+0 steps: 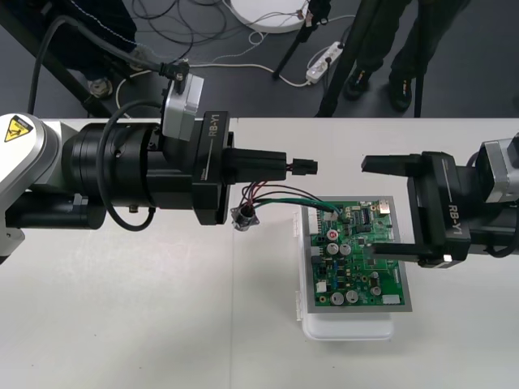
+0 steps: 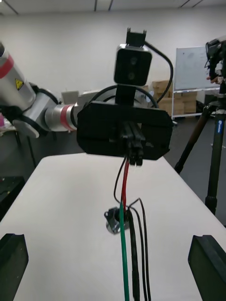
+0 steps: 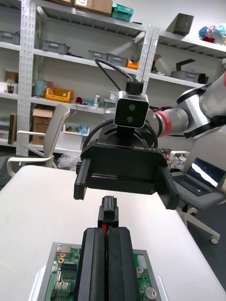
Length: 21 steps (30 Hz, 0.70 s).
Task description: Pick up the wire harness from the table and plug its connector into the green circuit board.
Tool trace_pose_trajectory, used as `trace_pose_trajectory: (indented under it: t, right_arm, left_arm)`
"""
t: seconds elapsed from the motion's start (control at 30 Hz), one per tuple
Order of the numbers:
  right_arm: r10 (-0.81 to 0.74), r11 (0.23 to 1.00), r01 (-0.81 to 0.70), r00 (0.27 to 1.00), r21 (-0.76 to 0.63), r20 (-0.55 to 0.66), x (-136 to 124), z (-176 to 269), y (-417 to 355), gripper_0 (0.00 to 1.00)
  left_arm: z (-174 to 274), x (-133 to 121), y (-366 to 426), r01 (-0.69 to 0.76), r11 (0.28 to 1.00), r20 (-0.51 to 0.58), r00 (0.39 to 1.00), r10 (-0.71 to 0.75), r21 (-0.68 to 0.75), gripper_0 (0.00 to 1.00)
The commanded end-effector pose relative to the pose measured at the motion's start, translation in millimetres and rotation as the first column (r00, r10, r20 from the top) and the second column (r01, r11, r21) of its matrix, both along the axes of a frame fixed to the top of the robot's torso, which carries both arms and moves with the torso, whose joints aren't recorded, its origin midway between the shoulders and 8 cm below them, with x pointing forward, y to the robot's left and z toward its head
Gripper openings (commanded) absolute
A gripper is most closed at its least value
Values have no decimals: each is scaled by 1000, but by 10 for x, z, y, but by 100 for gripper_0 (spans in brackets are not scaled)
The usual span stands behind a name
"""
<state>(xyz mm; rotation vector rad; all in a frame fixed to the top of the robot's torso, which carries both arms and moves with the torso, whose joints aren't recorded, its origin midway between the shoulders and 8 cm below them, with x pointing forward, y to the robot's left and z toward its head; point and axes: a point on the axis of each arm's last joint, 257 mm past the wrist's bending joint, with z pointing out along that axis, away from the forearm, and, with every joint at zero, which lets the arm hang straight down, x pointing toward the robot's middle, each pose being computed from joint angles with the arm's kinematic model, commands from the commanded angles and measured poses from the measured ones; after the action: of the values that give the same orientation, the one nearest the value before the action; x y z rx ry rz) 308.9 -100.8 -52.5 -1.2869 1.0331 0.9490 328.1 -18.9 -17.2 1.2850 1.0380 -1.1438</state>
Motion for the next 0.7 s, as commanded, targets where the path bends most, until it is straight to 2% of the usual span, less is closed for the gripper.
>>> trace_pose_trajectory:
  t: [0.03, 0.33, 0.7]
  right_arm:
    - [-22, 989, 31, 998, -142, 66, 64, -123, -371, 100]
    - [-47, 930, 67, 997, -361, 66, 66, -394, -859, 100]
    - [-124, 754, 103, 992, -649, 12, 3, -760, -1491, 100]
  left_arm:
    - [48, 110, 198, -75, 997, 35, 997, 76, -20, 0]
    - [-86, 149, 312, -112, 994, 20, 993, 112, -19, 0]
    - [-248, 162, 473, -119, 993, 15, 993, 119, -8, 0]
